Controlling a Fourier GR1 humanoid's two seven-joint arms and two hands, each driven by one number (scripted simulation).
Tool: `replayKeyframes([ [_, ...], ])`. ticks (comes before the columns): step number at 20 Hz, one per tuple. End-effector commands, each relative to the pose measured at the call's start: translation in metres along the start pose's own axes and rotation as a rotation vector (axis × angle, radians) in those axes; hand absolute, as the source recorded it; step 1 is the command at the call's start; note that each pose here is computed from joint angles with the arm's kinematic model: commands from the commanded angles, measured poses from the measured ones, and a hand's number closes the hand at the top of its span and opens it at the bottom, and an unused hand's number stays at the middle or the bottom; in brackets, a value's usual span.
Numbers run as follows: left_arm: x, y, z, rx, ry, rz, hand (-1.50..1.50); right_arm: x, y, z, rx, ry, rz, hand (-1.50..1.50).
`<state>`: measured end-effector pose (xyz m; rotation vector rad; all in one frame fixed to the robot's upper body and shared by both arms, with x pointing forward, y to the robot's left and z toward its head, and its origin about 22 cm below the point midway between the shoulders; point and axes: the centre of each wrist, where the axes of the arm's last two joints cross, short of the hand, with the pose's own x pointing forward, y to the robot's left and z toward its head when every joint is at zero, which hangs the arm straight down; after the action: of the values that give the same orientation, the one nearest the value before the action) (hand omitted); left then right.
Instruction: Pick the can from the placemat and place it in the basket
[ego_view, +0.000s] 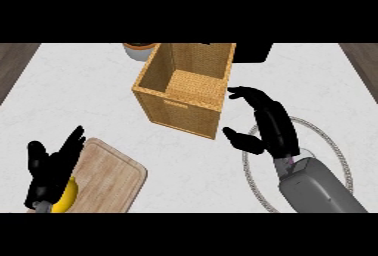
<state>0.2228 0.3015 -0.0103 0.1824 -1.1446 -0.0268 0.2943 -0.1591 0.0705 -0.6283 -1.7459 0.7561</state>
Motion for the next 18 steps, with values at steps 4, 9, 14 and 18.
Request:
replayKeyframes([
  [4,-0.036,0.001,0.008,0.018,0.169,0.010,0.00,0.021,-0.053,-0.027,-0.012,0.157,0.509,-1.50],
  [9,-0.042,-0.002,0.014,0.012,0.166,0.017,0.00,0.073,-0.077,-0.027,0.090,0.226,0.676,-1.50],
  [14,-0.041,0.005,0.019,0.022,0.181,0.005,0.00,0.104,-0.090,-0.024,0.311,0.330,0.745,-1.50],
  [18,-0.029,0.000,0.015,0.024,0.156,0.018,0.00,0.111,-0.115,-0.034,0.402,0.399,0.796,-1.50],
])
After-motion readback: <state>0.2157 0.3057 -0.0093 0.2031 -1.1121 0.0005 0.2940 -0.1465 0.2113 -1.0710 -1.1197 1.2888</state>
